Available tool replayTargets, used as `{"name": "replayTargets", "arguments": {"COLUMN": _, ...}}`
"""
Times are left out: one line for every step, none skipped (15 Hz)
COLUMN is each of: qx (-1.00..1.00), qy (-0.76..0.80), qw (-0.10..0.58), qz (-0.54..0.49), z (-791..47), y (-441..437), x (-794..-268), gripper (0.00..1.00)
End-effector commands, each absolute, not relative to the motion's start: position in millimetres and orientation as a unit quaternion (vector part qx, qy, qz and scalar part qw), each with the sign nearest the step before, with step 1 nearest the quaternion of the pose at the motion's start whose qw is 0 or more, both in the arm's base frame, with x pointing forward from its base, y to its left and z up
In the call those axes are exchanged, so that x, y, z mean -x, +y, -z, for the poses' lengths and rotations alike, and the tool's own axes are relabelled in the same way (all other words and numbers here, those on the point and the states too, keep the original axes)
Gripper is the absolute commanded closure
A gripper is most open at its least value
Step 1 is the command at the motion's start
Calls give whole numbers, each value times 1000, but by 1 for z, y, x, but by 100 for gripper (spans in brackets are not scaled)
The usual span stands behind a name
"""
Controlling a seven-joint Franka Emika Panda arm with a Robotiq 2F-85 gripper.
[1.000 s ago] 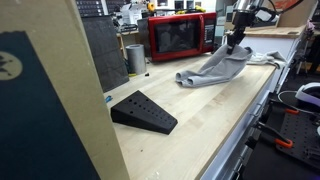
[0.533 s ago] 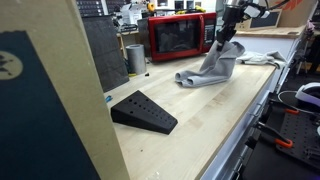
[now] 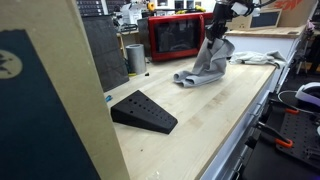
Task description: Fold the grey towel once from top to bottom and twice from right to left.
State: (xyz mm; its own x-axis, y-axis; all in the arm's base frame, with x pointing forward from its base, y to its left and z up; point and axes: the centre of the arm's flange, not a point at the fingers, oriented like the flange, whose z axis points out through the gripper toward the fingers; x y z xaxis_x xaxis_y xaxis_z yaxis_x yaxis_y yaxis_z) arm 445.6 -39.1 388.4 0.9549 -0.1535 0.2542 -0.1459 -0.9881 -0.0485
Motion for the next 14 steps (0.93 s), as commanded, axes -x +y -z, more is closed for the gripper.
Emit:
{"name": "replayTargets", "arguments": {"qx": 987, "qy": 88, "qw": -5, "qz": 136, "z": -386, "y": -26, "x": -458, "gripper": 99}}
{"name": "replayTargets", "arguments": {"qx": 987, "qy": 89, "qw": -10, "qz": 136, "z": -384, "y": -23, "x": -460, "gripper": 99}}
{"name": "replayTargets", "arguments": {"qx": 986, "qy": 91, "qw": -15, "qz": 136, "z": -383, "y": -19, "x": -462, "gripper": 99}}
{"name": "replayTargets", "arguments": {"qx": 986, "qy": 92, "qw": -19, "qz": 137, "z": -382, "y": -15, "x": -464, "gripper": 99}}
{"name": "replayTargets", "arguments": {"qx": 986, "qy": 94, "qw": -23, "qz": 138, "z": -381, "y": -8, "x": -467, "gripper": 99}}
{"name": "replayTargets", "arguments": {"qx": 985, "qy": 97, "qw": -25, "qz": 141, "z": -380, "y": -2, "x": -469, "gripper": 99}}
{"name": "replayTargets", "arguments": {"qx": 984, "qy": 97, "qw": -28, "qz": 146, "z": -381, "y": 6, "x": -472, "gripper": 99}}
{"name": "replayTargets", "arguments": {"qx": 984, "qy": 98, "qw": -27, "qz": 149, "z": -382, "y": 13, "x": -475, "gripper": 99}}
{"name": "replayTargets", "arguments": {"qx": 983, "qy": 98, "qw": -25, "qz": 153, "z": -383, "y": 22, "x": -479, "gripper": 99}}
{"name": "replayTargets", "arguments": {"qx": 983, "qy": 98, "qw": -23, "qz": 156, "z": -384, "y": 29, "x": -482, "gripper": 99}}
{"name": "replayTargets", "arguments": {"qx": 982, "qy": 100, "qw": -20, "qz": 158, "z": -385, "y": 37, "x": -486, "gripper": 99}}
{"name": "replayTargets", "arguments": {"qx": 982, "qy": 102, "qw": -18, "qz": 159, "z": -385, "y": 44, "x": -489, "gripper": 99}}
{"name": "replayTargets", "arguments": {"qx": 982, "qy": 104, "qw": -15, "qz": 159, "z": -385, "y": 50, "x": -492, "gripper": 99}}
{"name": "replayTargets", "arguments": {"qx": 981, "qy": 106, "qw": -13, "qz": 160, "z": -383, "y": 57, "x": -493, "gripper": 99}}
